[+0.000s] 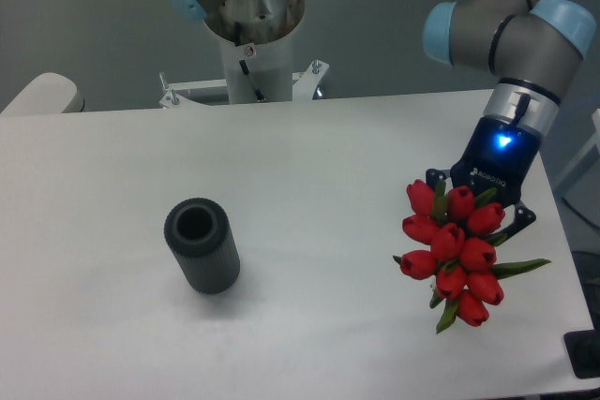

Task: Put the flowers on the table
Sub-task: 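Hold the red tulip bunch in the gripper and begin moving it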

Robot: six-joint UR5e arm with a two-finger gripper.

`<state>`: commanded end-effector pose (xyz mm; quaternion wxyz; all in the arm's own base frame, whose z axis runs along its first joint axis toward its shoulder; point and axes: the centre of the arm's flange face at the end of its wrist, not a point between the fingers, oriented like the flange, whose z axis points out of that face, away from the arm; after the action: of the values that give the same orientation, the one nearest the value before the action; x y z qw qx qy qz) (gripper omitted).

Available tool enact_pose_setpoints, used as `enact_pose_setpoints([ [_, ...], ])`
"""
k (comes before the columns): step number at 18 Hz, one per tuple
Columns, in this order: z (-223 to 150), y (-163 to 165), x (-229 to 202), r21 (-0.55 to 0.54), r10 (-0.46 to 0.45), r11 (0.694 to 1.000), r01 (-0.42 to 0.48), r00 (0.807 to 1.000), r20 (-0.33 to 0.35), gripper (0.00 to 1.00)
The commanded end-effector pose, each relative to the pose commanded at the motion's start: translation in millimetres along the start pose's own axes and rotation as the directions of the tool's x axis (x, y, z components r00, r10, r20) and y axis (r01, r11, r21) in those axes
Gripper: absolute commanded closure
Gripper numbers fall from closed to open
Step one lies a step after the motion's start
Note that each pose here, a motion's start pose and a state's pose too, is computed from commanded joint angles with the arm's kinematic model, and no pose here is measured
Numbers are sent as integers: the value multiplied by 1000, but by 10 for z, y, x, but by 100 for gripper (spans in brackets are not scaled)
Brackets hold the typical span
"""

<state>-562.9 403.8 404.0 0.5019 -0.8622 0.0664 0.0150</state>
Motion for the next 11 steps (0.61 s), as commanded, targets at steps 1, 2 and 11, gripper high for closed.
enact_pose_setpoints([
  [1, 3, 22, 6, -13, 2, 1000, -2, 1000, 4, 66],
  [2, -6, 8, 5, -14, 12, 1000, -12, 1000, 6, 66],
  [11, -15, -40, 80, -197, 107, 976, -94, 992, 59, 66],
])
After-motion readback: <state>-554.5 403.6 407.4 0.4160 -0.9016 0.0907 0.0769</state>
